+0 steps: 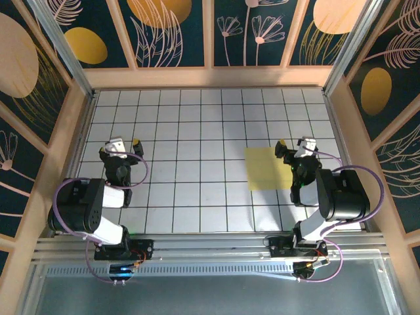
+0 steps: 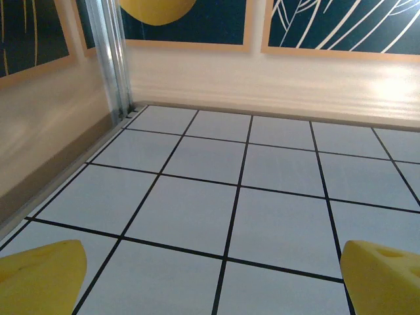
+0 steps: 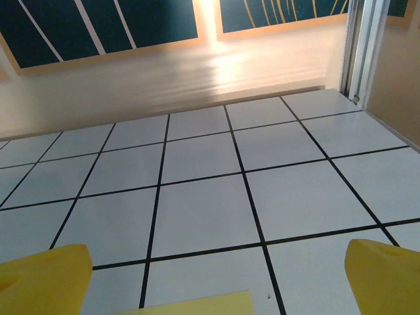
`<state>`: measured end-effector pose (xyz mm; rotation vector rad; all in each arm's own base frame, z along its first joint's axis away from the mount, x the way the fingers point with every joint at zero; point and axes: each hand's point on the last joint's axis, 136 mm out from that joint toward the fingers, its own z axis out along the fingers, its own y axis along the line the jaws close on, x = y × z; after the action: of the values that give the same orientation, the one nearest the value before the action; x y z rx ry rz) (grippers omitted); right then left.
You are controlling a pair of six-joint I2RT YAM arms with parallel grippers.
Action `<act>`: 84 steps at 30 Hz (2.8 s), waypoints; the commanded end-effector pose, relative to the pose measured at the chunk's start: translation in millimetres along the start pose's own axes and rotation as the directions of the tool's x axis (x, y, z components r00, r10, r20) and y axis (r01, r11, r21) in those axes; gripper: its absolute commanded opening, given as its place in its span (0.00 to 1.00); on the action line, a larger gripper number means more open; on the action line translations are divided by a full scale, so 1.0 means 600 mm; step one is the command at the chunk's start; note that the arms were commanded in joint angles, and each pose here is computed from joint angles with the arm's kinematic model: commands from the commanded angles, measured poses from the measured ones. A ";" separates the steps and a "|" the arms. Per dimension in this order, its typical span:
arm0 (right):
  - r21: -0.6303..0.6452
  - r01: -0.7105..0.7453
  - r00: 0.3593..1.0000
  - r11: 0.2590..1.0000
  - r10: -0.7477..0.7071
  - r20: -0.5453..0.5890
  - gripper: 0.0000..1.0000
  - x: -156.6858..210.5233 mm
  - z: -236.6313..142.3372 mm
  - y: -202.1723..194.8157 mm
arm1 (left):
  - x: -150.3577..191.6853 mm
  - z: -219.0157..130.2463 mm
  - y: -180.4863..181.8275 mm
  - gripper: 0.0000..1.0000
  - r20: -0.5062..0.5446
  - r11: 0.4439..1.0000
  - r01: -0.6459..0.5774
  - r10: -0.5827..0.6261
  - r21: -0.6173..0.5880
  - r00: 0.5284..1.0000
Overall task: Fold a paper plane with a square sheet of paper (fold left side to right side)
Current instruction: Move the square sheet of paper to the center of the table.
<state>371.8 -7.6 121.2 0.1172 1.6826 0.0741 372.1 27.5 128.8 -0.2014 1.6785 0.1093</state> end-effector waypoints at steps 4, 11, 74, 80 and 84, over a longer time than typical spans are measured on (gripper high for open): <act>0.001 0.008 1.000 1.000 -0.008 0.023 0.99 -0.013 0.004 -0.003 | -0.012 0.003 -0.004 0.99 0.024 1.000 0.020 -0.021 0.018 0.999; -0.001 0.006 1.000 1.000 -0.006 0.025 0.99 -0.014 0.004 -0.003 | -0.013 0.003 -0.004 0.99 0.025 1.000 0.019 -0.020 0.018 0.999; 0.019 -0.543 0.373 0.840 0.261 -0.891 0.90 0.169 -0.091 0.253 | -0.020 -0.154 -0.339 0.99 -0.742 0.624 0.752 -0.398 0.213 0.540; 0.018 -0.555 0.317 0.832 0.232 -0.920 0.89 0.184 -0.102 0.301 | -0.016 -0.150 -0.325 0.99 -0.727 0.658 0.732 -0.414 0.177 0.548; 0.047 -0.582 0.283 0.812 0.256 -0.924 0.87 0.189 -0.103 0.341 | -0.019 -0.147 -0.315 0.99 -0.710 0.679 0.716 -0.425 0.160 0.561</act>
<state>302.9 196.1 42.3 0.2758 2.6840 0.9773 320.5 -177.4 145.2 -0.4760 2.1821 -0.9860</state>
